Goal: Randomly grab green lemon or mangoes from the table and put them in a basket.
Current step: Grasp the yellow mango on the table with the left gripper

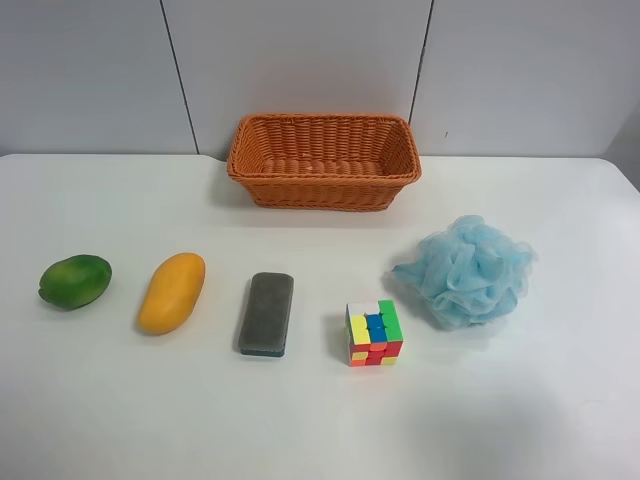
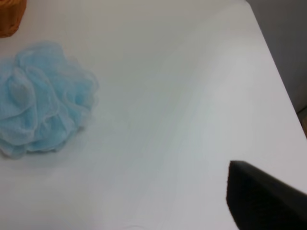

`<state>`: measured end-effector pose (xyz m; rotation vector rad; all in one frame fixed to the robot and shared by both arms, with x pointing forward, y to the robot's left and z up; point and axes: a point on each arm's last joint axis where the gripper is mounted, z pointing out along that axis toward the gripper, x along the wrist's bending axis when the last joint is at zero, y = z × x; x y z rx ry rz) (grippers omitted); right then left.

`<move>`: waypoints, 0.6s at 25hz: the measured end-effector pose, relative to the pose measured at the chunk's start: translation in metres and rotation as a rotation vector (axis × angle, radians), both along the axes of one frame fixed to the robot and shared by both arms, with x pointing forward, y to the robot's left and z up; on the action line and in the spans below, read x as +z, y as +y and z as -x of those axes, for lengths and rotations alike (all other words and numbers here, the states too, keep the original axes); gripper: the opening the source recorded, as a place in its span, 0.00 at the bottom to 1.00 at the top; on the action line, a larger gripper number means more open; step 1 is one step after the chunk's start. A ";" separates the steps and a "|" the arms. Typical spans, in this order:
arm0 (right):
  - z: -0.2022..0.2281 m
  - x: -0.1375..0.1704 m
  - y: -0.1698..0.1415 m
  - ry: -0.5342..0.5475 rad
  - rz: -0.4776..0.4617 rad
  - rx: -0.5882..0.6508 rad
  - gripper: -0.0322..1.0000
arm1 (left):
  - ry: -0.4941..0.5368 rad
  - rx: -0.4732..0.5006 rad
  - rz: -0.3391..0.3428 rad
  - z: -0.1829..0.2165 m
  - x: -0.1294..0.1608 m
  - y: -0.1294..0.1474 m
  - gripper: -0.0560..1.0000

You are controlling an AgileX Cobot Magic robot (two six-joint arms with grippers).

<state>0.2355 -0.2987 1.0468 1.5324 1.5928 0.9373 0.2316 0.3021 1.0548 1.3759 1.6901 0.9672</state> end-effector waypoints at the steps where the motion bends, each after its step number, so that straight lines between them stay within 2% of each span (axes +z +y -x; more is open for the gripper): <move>1: 0.000 0.000 0.000 0.000 0.000 0.000 0.99 | 0.000 0.000 0.000 0.000 0.000 0.000 0.99; 15: 0.000 0.000 0.000 0.000 0.000 0.000 0.99 | 0.000 0.000 0.000 0.000 0.000 0.000 0.99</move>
